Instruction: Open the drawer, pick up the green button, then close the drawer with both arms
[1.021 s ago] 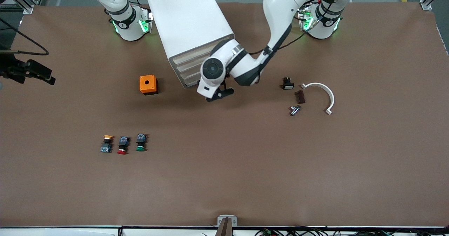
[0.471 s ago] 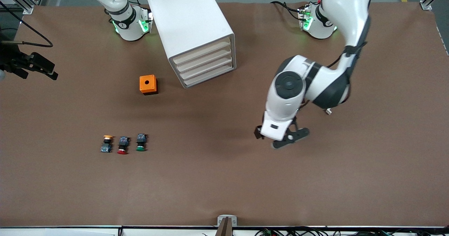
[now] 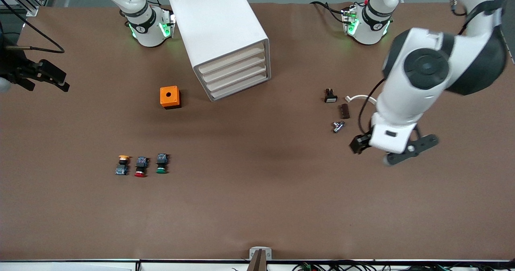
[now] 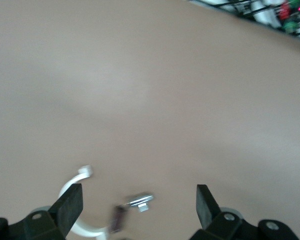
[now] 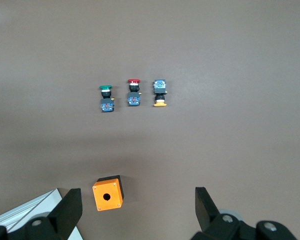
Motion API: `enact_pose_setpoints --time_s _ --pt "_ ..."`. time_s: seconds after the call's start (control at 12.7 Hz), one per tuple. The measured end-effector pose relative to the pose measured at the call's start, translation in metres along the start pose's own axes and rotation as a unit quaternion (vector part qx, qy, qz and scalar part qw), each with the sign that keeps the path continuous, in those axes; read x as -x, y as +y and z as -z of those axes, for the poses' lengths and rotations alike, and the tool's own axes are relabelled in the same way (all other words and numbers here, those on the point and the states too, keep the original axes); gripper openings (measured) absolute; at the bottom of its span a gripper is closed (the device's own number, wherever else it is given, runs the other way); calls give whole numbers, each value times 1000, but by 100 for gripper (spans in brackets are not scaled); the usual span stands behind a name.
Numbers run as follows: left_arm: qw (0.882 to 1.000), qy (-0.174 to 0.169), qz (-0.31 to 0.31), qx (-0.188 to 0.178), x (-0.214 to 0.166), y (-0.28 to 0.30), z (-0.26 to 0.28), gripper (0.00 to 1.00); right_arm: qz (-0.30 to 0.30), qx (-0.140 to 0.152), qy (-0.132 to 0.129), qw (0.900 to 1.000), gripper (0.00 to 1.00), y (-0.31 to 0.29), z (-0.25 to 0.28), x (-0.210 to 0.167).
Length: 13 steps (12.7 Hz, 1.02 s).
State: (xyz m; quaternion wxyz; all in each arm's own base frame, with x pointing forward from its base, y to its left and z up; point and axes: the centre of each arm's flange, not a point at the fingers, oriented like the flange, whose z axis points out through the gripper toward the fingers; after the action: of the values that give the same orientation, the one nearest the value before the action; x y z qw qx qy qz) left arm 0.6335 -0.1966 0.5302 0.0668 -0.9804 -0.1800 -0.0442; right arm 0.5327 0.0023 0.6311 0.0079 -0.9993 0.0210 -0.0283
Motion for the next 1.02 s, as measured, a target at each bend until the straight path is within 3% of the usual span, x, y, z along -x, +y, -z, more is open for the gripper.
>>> enact_pose_setpoints --time_s 0.24,0.63,1.02 --pt "999 -13 -44 -13 -13 -64 33 100 -2 1 2 1000 100 -3 1 0" --pt "994 -51 -91 24 0 -128 74 100 -11 -1 2 1000 100 7 2 0" --pt "992 -49 -113 33 42 -170 99 100 -9 -1 2 1000 100 5 2 0"
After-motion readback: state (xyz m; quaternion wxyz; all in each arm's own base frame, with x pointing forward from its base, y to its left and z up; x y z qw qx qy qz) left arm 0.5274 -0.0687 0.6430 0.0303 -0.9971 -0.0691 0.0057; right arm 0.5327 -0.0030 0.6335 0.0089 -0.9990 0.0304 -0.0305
